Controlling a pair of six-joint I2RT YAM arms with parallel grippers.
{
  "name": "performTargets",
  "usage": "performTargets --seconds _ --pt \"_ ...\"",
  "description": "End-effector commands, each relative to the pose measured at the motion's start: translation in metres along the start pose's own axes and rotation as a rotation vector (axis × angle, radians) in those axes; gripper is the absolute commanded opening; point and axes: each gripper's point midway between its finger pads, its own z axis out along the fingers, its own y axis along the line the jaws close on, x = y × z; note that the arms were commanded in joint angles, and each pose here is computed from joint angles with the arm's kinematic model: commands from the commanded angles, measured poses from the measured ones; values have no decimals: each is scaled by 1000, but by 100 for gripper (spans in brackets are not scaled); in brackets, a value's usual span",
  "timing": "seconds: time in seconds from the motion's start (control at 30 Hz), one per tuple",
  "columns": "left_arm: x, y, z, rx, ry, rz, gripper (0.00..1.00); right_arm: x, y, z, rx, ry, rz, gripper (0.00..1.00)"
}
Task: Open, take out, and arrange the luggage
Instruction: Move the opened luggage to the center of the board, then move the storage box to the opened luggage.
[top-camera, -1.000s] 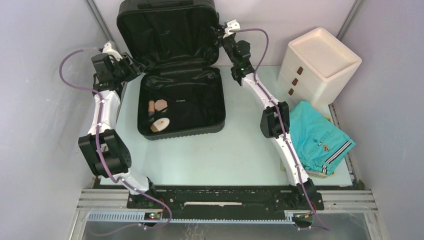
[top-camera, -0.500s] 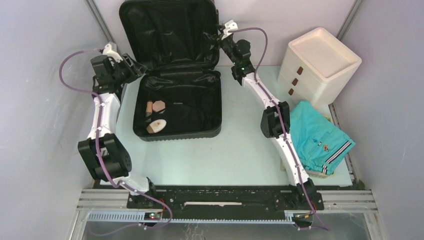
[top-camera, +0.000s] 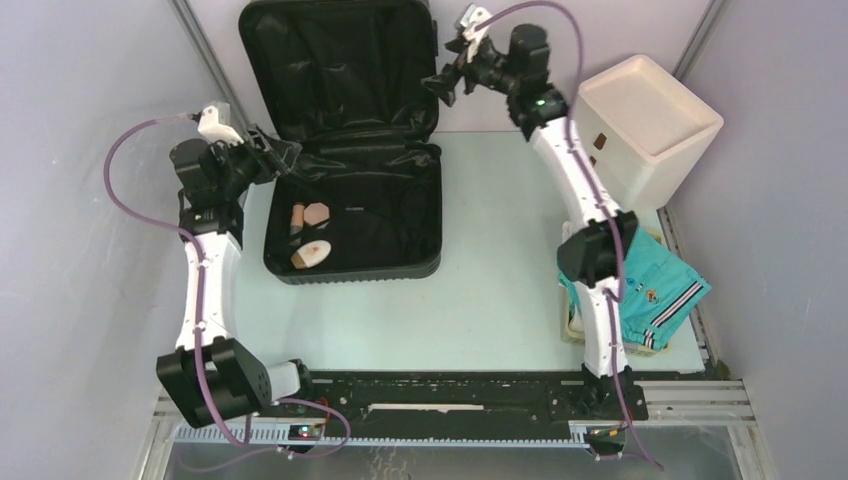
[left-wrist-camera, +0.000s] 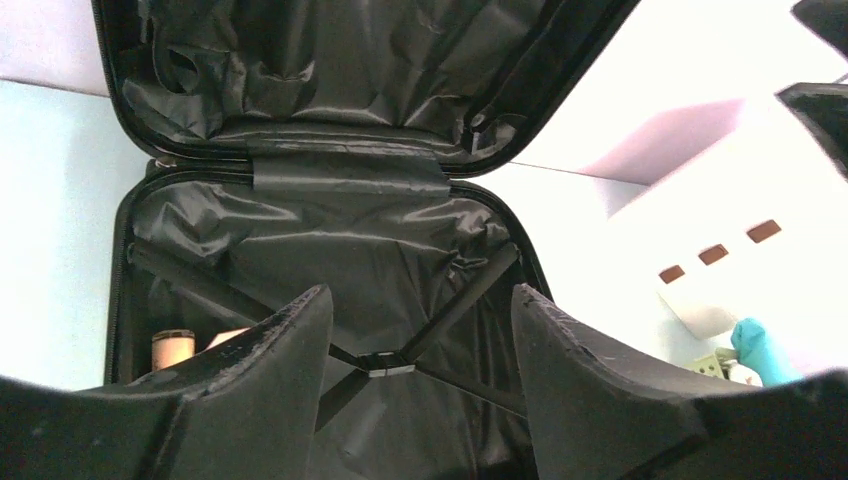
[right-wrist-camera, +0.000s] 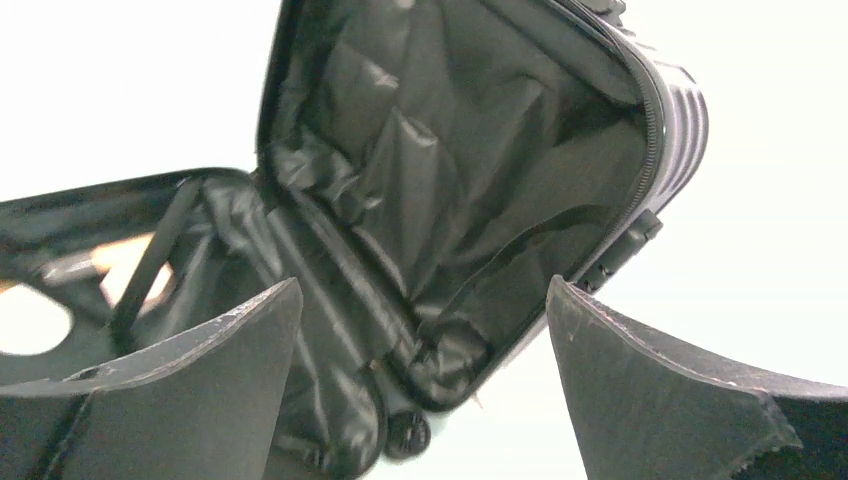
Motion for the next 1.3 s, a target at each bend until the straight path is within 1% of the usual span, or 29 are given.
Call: performTargets --seconds 0.0,0.1,0.13,0.2,0.23,0.3,0.37,0.47,0.53,0.6,0.63,0.7,0.77,0.8,0.97,1.2,1.27 --pt "-1 -26 -23 78 -65 42 75 -51 37 -77 -189 119 -75 100" --pt "0 -31 -44 57 -135 84 91 -53 53 -133 -238 233 -82 100" --pt "3 -33 -50 55 -149 93 98 -43 58 -156 -241 298 -47 100" --pt "9 -37 -63 57 -184 104 100 -39 56 -202 -196 354 4 100" --pt "17 -39 -67 57 -206 92 100 -35 42 -238 -118 378 71 100" --pt "27 -44 -70 75 -219 89 100 -32 37 -274 -38 387 167 100" --pt "44 -56 -70 121 -182 114 100 -25 13 -327 113 404 247 100" --pt "82 -65 -70 147 -47 149 100 -9 -8 -382 280 464 324 100" --pt "104 -70 -75 157 26 194 100 2 -21 -409 357 508 361 100" --pt "123 -65 -80 124 59 270 100 10 -34 -428 423 558 381 100" --pt "131 -60 -83 87 79 301 100 15 -38 -434 438 590 390 99" --pt "131 -47 -91 -7 69 370 100 19 -46 -439 445 638 391 96" --pt "133 -45 -95 -16 49 405 100 23 -52 -436 439 667 389 92" --pt "132 -45 -97 -23 40 409 100 23 -58 -433 444 676 372 90" --pt "129 -43 -99 -40 36 415 98 43 -84 -415 464 697 372 84" --pt "132 -43 -96 -31 52 414 96 85 -107 -391 462 804 328 76" --pt "134 -43 -94 -27 64 411 95 95 -114 -389 478 823 331 72"
